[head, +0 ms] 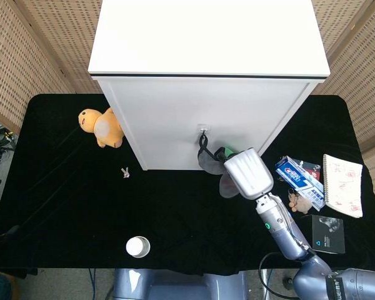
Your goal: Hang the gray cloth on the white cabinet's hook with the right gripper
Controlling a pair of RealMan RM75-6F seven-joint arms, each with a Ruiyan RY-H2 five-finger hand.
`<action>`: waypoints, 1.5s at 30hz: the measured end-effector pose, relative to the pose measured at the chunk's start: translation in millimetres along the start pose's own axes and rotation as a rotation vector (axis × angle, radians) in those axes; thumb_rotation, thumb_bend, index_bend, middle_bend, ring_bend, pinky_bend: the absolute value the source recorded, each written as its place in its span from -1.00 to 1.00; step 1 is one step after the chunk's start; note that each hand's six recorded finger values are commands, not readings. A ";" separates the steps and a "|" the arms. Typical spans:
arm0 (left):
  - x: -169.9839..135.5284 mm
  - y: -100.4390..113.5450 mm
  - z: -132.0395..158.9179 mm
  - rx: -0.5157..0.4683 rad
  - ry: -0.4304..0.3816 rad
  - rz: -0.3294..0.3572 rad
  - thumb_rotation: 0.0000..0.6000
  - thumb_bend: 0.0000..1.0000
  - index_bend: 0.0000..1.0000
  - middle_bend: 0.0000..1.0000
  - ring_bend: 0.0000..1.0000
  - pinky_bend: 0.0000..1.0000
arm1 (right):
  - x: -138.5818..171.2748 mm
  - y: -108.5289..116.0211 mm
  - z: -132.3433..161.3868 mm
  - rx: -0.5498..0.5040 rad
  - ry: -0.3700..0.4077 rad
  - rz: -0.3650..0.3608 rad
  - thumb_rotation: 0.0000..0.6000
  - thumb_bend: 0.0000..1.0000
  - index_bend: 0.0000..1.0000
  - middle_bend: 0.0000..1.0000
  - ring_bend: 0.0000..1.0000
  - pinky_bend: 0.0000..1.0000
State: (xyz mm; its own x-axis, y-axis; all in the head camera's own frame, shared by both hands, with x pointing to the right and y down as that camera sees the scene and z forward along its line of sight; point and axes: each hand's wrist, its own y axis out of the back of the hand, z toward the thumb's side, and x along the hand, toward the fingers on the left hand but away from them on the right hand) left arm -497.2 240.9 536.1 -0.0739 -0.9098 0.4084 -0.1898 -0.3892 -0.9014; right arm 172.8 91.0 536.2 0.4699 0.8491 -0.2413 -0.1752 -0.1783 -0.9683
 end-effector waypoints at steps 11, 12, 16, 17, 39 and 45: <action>-0.3 0.7 -0.4 -0.002 -0.001 0.001 1.00 -1.00 -1.00 -1.00 -1.00 -1.00 | 4.2 -6.5 0.9 0.018 -0.006 0.036 1.00 -0.24 0.02 0.96 0.99 1.00; -0.3 0.6 -0.3 -0.002 -0.001 0.001 1.00 -1.00 -1.00 -1.00 -1.00 -1.00 | 4.6 -6.7 0.7 0.017 -0.006 0.037 1.00 -0.41 -0.11 0.96 0.99 1.00; -0.1 0.1 0.2 0.000 -0.003 -0.001 1.00 -1.00 -1.00 -1.00 -1.00 -1.00 | 6.8 -7.3 0.0 0.016 -0.004 0.039 1.00 -0.86 -0.38 0.95 0.99 1.00; -0.1 0.1 0.3 0.000 -0.003 -0.001 1.00 -1.00 -1.00 -1.00 -1.00 -1.00 | 7.5 -7.2 -0.2 0.016 -0.003 0.038 1.00 -0.94 -0.41 0.95 0.99 1.00; -8.6 5.4 4.6 -0.011 -0.028 0.018 1.00 -1.00 -1.00 -1.00 -1.00 -1.00 | 83.4 0.8 -79.2 -0.014 -0.090 -0.050 1.00 -1.00 -0.40 0.53 0.59 0.68; -13.5 7.3 4.9 -0.009 -0.028 0.032 1.00 -1.00 -1.00 -1.00 -1.00 -1.00 | 125.4 -16.2 -129.3 -0.053 -0.137 -0.064 1.00 -1.00 -0.80 -0.71 -0.73 -0.49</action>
State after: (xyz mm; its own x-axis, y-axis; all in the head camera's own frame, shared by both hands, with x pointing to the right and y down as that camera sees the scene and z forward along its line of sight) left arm -492.8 249.6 523.3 -0.0527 -0.9256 0.3748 -0.1969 -0.3583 -0.9126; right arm 346.5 136.1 513.2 0.3554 0.9189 -0.1715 -0.1010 -0.1446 -0.9843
